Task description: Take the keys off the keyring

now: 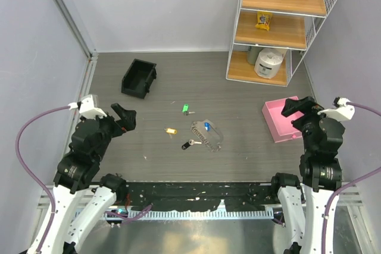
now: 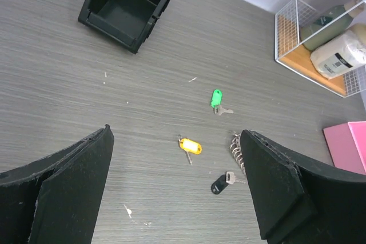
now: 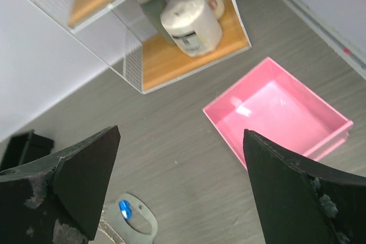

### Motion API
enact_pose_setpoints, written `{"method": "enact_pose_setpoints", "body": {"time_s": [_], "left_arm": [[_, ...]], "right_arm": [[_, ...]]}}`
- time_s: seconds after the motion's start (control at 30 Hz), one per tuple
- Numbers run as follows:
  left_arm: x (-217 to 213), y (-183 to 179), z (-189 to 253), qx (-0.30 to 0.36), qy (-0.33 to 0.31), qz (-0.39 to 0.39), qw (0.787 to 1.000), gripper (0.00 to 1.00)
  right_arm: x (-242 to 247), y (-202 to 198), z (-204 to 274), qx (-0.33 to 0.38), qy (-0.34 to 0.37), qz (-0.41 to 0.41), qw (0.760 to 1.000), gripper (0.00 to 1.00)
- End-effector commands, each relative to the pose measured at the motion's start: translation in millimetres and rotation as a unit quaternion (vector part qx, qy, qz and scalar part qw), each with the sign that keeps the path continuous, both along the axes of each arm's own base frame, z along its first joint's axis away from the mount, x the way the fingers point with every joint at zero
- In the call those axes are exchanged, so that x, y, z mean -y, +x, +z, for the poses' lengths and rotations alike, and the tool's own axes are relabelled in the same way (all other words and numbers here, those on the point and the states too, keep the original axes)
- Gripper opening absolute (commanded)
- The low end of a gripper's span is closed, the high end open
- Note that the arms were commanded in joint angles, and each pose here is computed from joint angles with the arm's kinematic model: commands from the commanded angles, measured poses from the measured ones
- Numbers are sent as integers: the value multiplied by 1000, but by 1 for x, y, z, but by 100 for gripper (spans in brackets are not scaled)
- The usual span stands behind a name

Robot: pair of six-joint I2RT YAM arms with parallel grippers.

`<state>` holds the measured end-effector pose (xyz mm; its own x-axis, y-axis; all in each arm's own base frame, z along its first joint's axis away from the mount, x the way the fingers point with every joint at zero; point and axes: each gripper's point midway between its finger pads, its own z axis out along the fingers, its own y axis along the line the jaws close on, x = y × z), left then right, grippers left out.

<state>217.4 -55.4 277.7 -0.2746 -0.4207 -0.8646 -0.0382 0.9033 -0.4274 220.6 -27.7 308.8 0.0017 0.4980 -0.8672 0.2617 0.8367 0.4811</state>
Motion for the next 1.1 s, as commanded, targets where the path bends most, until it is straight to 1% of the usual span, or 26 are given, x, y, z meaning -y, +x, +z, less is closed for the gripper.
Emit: {"method": "enact_pose_setpoints", "body": {"time_s": [0.0, 0.1, 0.2, 0.33, 0.37, 0.43, 0.47, 0.5, 0.53, 0.57, 0.63, 0.67, 0.7, 0.8, 0.9, 0.93, 0.97, 1.0, 1.03, 1.07], "left_arm": [[-1, 1, -4, 0, 12, -2, 1000, 100], [1, 2, -6, 1, 11, -5, 1000, 100], [1, 2, -10, 5, 21, -11, 1000, 99], [3, 4, -19, 2, 25, -17, 1000, 100], [8, 4, -22, -2, 27, -32, 999, 100], [29, 5, -27, 2, 35, -95, 995, 100], [53, 1, -30, 5, 23, -164, 986, 100], [68, 0, -29, 16, 11, -204, 979, 100], [76, 1, -39, 1, -7, -217, 976, 100], [82, 3, -46, -9, -23, -223, 975, 100], [91, 8, -59, -21, -41, -232, 972, 99], [92, 12, -66, -25, -44, -229, 972, 100], [93, 16, -72, -28, -45, -225, 973, 100], [95, 24, -85, -30, -38, -224, 973, 100], [96, 31, -91, -31, -26, -227, 973, 100], [96, 33, -94, -32, -19, -227, 973, 100], [95, 35, -97, -32, -13, -226, 974, 100], [94, 37, -98, -30, -6, -225, 974, 100], [93, 39, -100, -29, -1, -222, 975, 100], [92, 40, -103, -29, 1, -219, 975, 100]], "right_arm": [[-2, 4, -24, -45, -12, 15, 999, 95], [4, 3, -26, -52, -25, 3, 998, 95], [8, 2, -33, -63, -16, -12, 998, 95], [5, 6, -53, -75, 35, -24, 996, 95], [1, 11, -62, -75, 41, -11, 996, 95], [-19, 21, -67, -68, 35, 56, 995, 95], [-31, 25, -70, -67, 40, 91, 993, 95], [-35, 33, -78, -68, 46, 105, 991, 96], [-45, 38, -76, -60, 52, 135, 988, 98], [-48, 44, -93, -87, 62, 147, 983, 100], [-62, 51, -108, -128, 72, 185, 972, 93], [-77, 52, -111, -137, 54, 216, 965, 92], [-83, 58, -117, -156, 37, 227, 961, 93], [-136, 58, -124, -185, -34, 293, 937, 96], [-180, 62, -133, -204, -57, 350, 912, 95], [-194, 63, -129, -197, -65, 366, 907, 93], [-203, 64, -141, -212, -78, 373, 900, 90], [-218, 62, -137, -205, -91, 390, 893, 88], [-220, 68, -147, -220, -116, 375, 893, 83], [-237, 66, -153, -231, -135, 390, 881, 77]]}}
